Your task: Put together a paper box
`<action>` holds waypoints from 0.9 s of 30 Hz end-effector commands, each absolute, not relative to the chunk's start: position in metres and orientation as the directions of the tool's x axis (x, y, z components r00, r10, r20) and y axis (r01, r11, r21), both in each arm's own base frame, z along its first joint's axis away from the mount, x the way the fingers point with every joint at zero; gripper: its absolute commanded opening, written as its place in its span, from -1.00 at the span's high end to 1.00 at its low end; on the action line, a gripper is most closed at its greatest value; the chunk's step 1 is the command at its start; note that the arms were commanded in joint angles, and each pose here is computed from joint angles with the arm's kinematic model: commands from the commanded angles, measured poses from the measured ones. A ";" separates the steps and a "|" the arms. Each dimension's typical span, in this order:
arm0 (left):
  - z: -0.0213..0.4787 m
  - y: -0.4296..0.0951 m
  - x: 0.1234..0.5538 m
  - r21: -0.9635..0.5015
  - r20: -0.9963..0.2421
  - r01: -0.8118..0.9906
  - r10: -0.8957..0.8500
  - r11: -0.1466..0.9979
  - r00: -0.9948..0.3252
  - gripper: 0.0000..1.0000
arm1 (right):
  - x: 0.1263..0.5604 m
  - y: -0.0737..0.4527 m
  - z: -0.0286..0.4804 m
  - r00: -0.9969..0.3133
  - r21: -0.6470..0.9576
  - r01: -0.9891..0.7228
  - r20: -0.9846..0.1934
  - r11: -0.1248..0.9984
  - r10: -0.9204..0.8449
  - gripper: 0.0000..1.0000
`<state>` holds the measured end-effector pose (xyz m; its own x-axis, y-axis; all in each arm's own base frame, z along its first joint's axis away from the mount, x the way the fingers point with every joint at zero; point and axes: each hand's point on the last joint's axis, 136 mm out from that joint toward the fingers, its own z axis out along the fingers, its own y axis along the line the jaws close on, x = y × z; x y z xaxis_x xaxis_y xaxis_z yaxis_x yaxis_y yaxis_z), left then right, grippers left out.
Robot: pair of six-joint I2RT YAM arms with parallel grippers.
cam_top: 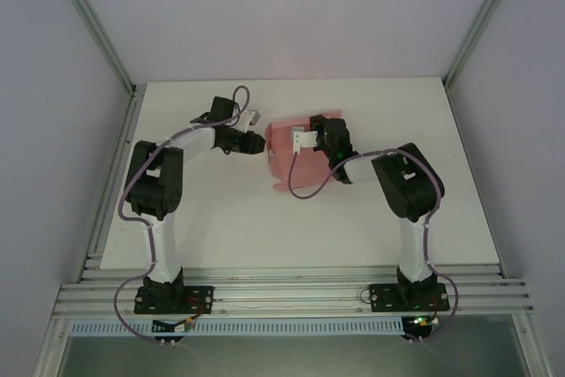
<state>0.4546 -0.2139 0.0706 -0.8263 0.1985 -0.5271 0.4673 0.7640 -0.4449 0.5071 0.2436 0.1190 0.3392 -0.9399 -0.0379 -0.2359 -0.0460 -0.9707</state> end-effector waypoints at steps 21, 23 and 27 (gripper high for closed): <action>0.121 -0.278 0.444 -0.577 -0.625 0.608 0.185 0.545 -0.759 0.17 | 0.495 0.248 0.108 0.345 -0.952 -0.300 -0.054 -0.055 -0.937 1.00; 0.119 -0.279 0.448 -0.586 -0.623 0.593 0.160 0.552 -0.765 0.17 | 0.494 0.249 0.106 0.348 -0.952 -0.301 -0.051 -0.060 -0.936 1.00; 0.123 -0.281 0.463 -0.611 -0.612 0.527 0.071 0.591 -0.788 0.14 | 0.492 0.251 0.105 0.350 -0.952 -0.299 -0.047 -0.064 -0.935 1.00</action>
